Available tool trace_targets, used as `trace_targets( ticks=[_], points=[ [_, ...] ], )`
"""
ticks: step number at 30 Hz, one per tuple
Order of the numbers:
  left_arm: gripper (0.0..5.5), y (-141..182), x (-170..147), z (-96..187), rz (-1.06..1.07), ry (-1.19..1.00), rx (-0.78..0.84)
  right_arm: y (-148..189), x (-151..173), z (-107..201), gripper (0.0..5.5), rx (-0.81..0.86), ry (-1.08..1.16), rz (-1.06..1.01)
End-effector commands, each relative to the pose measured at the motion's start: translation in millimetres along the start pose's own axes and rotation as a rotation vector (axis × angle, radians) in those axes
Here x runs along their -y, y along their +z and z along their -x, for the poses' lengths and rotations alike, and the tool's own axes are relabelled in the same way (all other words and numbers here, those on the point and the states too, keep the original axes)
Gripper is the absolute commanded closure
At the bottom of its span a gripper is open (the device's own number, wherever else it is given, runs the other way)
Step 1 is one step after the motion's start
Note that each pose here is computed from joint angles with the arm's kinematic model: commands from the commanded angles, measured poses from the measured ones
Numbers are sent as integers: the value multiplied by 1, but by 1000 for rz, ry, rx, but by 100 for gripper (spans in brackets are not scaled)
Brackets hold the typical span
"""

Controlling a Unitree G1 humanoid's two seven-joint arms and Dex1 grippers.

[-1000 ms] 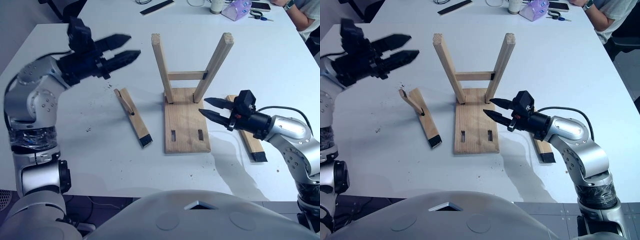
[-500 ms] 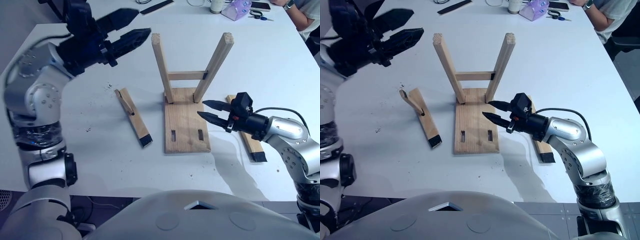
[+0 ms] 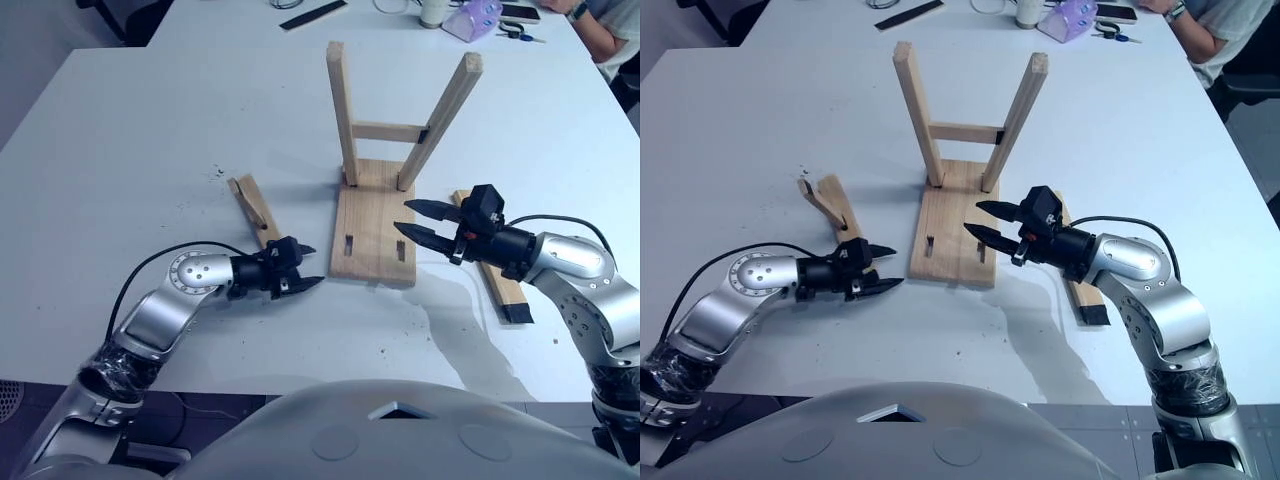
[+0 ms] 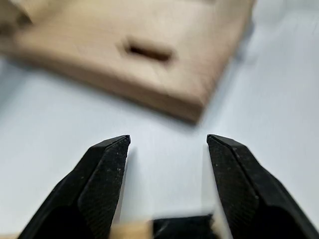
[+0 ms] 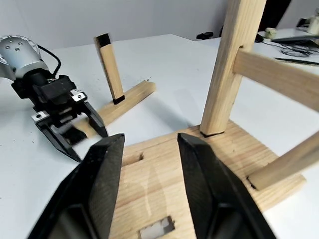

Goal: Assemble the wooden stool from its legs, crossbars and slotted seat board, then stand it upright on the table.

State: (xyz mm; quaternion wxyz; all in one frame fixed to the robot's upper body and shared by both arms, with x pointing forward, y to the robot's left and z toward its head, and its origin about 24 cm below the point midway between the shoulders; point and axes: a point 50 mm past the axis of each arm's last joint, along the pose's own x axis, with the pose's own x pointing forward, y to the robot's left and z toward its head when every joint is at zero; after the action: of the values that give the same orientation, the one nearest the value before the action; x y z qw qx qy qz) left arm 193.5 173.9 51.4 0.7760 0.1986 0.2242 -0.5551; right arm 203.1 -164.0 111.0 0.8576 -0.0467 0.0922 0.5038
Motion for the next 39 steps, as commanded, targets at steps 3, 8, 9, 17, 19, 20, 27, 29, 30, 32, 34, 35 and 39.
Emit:
trace_targets(
  ticks=[3,8,9,17,19,20,27,29,30,32,34,35,39],
  points=[
    [264,-6,2,44,-74,-83,-133,-3,-4,3,352,-6,-29,2],
    [264,-13,-6,77,-73,-33,-219,-7,-8,6,352,-8,-57,-7],
    [264,-10,-10,83,-77,-10,-217,-8,-8,7,352,-11,-63,-9],
    [264,25,-60,107,-78,320,-92,-11,-12,9,352,-23,-84,-11],
    [264,13,-65,101,-59,344,-146,-12,-12,8,352,-32,-87,-4],
    [264,9,-63,97,-18,335,-139,-13,-11,7,352,-40,-85,2],
    [244,-1,-44,78,186,278,-77,-17,-11,9,352,-65,-81,6],
    [216,-2,-42,75,207,279,-76,-18,-12,8,352,-70,-75,8],
    [205,-4,-43,74,210,293,-90,-19,-13,8,352,-71,-73,8],
    [172,-8,-46,71,223,329,-117,-19,-14,8,352,-74,-71,9],
    [158,-14,-46,66,236,340,-144,-20,-14,8,352,-75,-71,10],
    [158,-17,-45,63,245,340,-153,-20,-15,7,352,-76,-69,10],
    [158,-33,-38,50,235,332,-217,-21,-15,6,352,-80,-65,14]
  ],
)
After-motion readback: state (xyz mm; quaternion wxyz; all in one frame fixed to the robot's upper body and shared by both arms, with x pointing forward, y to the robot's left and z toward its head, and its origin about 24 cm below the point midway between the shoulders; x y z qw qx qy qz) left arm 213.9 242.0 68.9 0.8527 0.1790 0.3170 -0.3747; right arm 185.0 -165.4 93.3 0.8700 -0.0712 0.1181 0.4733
